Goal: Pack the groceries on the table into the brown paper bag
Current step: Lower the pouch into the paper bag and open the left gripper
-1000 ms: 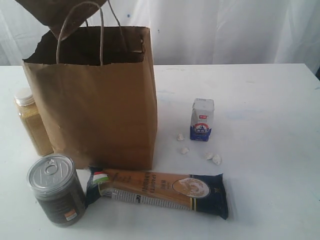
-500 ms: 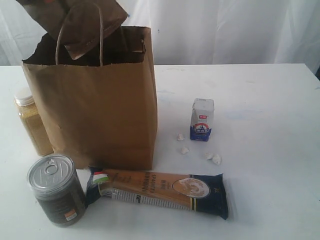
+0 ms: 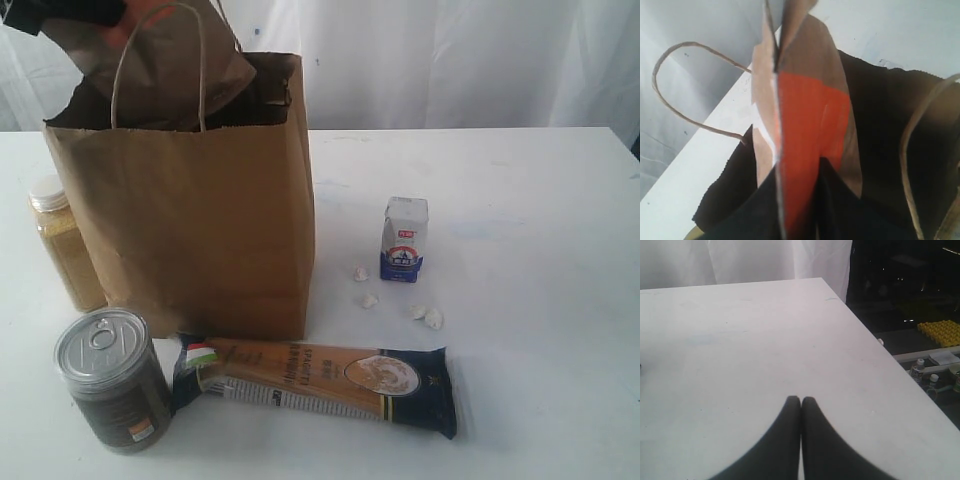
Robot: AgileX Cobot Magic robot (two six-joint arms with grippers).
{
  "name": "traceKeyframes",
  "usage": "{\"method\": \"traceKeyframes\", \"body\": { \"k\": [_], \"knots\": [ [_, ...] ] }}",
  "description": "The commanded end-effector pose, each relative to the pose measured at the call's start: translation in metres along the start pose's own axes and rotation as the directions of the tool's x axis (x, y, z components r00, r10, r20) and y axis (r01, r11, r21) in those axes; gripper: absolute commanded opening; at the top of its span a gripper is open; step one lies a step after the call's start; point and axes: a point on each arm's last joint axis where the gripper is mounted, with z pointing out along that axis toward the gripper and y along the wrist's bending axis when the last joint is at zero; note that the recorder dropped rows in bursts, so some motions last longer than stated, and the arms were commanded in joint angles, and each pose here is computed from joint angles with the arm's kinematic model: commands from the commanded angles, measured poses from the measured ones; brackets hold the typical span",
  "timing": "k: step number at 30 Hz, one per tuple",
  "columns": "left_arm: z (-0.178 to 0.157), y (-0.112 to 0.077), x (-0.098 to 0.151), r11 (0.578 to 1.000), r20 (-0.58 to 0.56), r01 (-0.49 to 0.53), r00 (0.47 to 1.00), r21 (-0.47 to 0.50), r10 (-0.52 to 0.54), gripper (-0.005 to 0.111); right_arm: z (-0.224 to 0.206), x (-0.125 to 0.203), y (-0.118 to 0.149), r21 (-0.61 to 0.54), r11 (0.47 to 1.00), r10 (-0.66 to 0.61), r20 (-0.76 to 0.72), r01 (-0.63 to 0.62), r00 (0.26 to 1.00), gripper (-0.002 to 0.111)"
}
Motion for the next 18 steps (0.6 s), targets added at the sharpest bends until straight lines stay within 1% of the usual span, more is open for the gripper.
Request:
{"method": "traceKeyframes", "body": {
  "k": [1,18],
  "knots": [
    [-0.001,-0.002,-0.006,0.999,0.045,0.028,0.999,0.015,-0.029,0.0,0.0,0.0,0.0,0.005,1.0,0.0,0.006,0.0,1.0,0.0],
    [0.024,0.01,0.01,0.995,0.002,0.076,0.997,0.061,-0.076,0.0,0.0,0.0,0.0,0.005,1.0,0.0,0.006,0.0,1.0,0.0]
  ]
}}
